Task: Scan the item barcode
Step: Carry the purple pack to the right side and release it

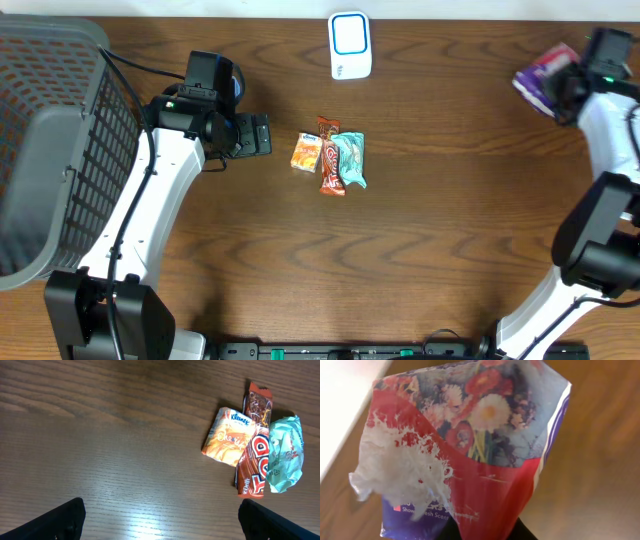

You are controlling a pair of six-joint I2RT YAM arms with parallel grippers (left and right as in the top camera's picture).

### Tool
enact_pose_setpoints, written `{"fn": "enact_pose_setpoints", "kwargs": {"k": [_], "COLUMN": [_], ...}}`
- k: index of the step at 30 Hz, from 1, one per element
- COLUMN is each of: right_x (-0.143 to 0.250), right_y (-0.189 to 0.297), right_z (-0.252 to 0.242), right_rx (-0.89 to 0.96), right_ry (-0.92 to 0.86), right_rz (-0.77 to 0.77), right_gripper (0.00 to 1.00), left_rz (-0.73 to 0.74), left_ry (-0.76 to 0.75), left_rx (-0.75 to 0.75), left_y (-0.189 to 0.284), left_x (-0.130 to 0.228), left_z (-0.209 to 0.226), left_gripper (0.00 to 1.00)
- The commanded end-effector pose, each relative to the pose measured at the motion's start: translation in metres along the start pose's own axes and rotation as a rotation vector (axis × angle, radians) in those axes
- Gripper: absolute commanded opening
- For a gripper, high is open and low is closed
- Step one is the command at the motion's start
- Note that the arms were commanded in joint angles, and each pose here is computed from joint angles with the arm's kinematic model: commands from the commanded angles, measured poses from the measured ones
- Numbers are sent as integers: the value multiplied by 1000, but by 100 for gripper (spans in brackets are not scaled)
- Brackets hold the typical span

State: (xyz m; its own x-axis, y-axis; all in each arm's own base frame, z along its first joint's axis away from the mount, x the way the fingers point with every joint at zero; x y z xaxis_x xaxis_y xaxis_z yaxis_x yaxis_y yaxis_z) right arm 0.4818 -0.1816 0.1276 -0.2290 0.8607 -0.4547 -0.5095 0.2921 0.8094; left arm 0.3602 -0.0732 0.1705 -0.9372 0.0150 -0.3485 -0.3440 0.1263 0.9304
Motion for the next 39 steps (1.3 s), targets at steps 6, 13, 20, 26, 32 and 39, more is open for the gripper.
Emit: {"fn": "enact_pose_setpoints", "kwargs": {"k": [6, 13, 20, 26, 32, 39], "right_x": [-18, -11, 3, 58, 62, 75], "right_y": [-14, 24, 102, 114, 73, 18], "right_z": [-46, 0, 57, 57, 6, -22], "right_rx": [54, -225, -441, -338, 80, 208], "right_ry": [-39, 86, 227, 482, 511, 523], "right_rz": [69, 174, 150, 211, 133, 196], "right_gripper": [99, 99, 97, 24, 3, 8], "left_rz": [-4, -4, -4, -4, -4, -4], "left_ry": [-4, -4, -4, -4, -4, -4], "left_rx": [-16, -16, -16, -16, -16, -16], "left_y": [2, 2, 2, 2, 2, 2], "left_x": [1, 1, 1, 1, 1, 1], "left_z": [3, 3, 3, 3, 3, 3], "left_gripper": [98, 98, 98, 98, 98, 98]}}
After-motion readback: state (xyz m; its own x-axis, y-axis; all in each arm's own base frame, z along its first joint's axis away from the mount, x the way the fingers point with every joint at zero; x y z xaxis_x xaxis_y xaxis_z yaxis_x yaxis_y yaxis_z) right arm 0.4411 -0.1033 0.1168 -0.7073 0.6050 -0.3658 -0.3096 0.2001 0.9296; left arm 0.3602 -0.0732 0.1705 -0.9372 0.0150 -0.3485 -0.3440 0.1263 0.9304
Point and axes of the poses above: each gripper's point midway between its finger pads, its own y axis back along the fingers, its own z axis along the line the jaws close on, x = y × z, the point moved 2 cm from there along y, back along the fingers, and after that the axes turned 9 degrees about -y, right-handed, at the moved point
